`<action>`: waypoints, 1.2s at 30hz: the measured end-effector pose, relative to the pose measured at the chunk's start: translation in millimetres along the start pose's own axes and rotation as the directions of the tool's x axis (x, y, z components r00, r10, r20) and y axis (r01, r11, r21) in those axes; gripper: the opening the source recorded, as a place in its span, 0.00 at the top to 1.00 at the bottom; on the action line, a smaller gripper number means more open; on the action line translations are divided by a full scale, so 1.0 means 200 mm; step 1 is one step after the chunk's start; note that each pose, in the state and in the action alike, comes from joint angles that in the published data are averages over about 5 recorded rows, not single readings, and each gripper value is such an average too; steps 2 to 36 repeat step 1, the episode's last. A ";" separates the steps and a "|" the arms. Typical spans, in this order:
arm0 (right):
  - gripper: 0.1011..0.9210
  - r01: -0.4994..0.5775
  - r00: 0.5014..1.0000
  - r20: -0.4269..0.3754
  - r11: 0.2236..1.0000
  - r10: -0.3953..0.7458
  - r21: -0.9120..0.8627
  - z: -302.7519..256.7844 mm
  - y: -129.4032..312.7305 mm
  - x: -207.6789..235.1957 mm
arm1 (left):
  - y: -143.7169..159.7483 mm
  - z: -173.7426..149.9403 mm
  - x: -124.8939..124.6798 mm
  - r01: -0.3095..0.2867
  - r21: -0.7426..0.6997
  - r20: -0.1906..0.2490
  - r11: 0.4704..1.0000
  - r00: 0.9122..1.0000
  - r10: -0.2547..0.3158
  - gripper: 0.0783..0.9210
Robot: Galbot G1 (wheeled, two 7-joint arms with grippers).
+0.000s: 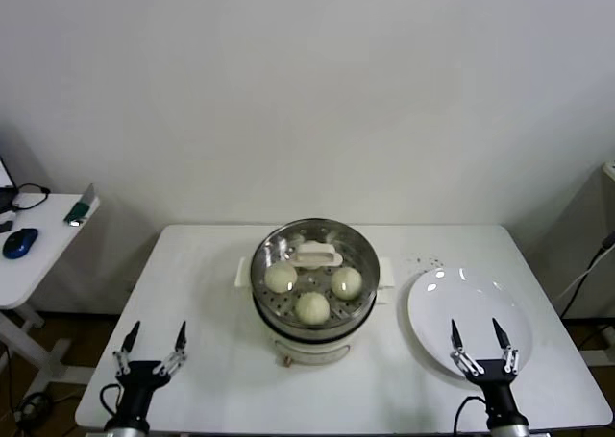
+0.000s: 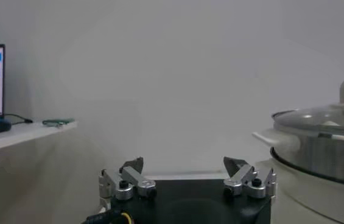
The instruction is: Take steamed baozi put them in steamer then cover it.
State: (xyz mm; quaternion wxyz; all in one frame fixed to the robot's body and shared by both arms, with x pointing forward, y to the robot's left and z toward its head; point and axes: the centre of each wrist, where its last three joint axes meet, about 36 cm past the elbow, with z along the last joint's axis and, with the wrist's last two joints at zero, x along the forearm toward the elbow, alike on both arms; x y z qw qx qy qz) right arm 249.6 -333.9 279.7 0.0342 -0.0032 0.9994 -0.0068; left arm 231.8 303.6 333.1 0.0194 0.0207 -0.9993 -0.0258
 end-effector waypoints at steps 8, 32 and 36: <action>0.12 0.000 1.000 0.000 1.000 0.000 0.000 0.00 0.00 0.00 | 0.00 0.00 0.00 0.000 0.002 0.000 1.000 1.000 0.000 0.12; 0.12 0.000 1.000 0.000 1.000 0.000 0.000 0.00 0.00 0.00 | 0.00 0.00 0.00 0.000 0.002 0.000 1.000 1.000 0.000 0.12; 0.12 0.000 1.000 0.000 1.000 0.000 0.000 0.00 0.00 0.00 | 0.00 0.00 0.00 0.000 0.002 0.000 1.000 1.000 0.000 0.12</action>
